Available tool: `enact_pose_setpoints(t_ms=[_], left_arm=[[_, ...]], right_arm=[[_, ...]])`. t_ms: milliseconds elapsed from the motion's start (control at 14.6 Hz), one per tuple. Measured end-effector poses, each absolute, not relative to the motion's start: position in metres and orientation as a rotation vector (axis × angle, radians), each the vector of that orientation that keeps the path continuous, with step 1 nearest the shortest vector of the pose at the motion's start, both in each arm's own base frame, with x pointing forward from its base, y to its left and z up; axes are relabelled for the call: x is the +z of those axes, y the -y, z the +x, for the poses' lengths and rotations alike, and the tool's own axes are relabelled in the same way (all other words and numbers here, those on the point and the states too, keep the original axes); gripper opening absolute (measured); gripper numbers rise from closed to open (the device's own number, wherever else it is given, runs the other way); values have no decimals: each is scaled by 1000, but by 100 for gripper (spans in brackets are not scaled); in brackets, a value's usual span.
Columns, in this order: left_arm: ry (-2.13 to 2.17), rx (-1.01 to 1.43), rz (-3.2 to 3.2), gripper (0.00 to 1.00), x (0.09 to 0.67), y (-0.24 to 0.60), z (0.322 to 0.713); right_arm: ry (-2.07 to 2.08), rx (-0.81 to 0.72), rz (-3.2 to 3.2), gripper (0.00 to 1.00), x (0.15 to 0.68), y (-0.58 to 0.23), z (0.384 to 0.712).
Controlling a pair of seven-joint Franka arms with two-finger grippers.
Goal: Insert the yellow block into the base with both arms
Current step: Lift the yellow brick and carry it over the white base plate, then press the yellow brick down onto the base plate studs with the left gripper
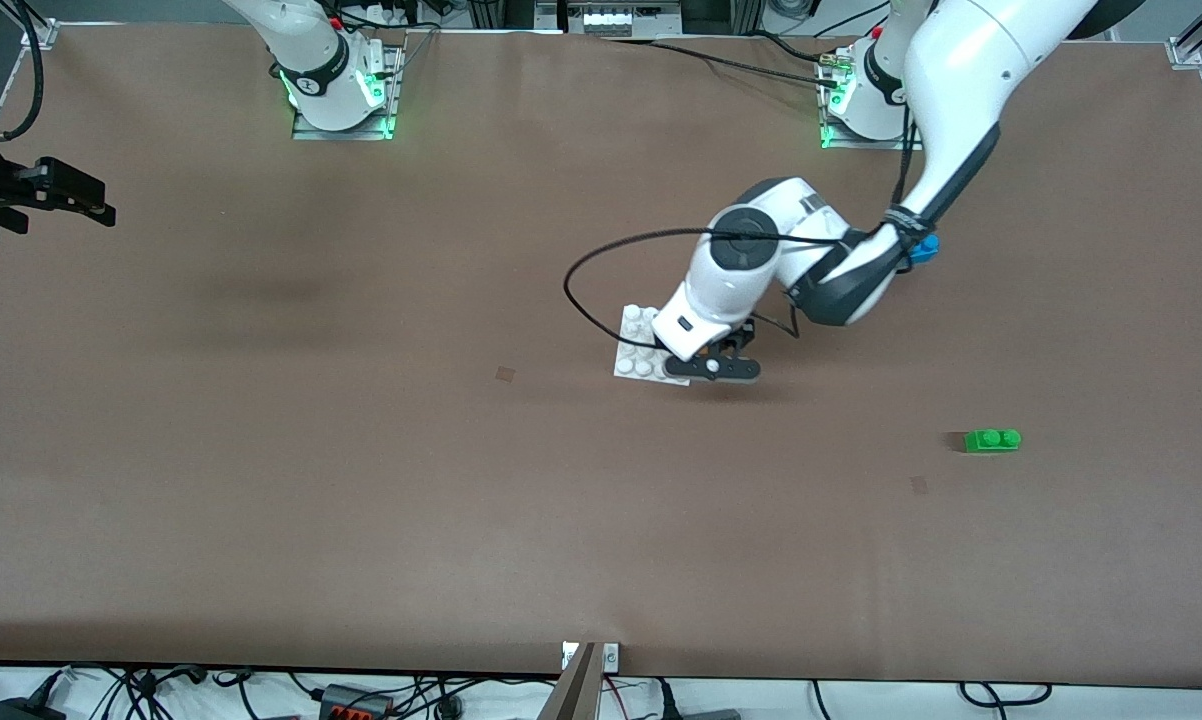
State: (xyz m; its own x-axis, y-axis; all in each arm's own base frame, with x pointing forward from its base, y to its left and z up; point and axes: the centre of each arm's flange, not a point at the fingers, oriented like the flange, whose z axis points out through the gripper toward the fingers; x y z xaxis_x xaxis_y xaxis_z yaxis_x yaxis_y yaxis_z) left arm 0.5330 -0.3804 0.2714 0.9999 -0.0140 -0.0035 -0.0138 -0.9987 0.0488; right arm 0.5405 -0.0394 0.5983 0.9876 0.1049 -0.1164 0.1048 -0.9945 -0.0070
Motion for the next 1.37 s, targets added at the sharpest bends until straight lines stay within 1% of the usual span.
enact_pose_setpoints(t_ms=[137,549,1371], left_arm=[[27,26,3092,69,260,387,523],[105,48,3094,69,228,395,515],[142,32,3088,69,223,415,498]], right_arm=[[165,183,-3131,100,598,39,540],[165,183,-3131,100,598,39,540],[165,183,-3131,100,598,39,540]])
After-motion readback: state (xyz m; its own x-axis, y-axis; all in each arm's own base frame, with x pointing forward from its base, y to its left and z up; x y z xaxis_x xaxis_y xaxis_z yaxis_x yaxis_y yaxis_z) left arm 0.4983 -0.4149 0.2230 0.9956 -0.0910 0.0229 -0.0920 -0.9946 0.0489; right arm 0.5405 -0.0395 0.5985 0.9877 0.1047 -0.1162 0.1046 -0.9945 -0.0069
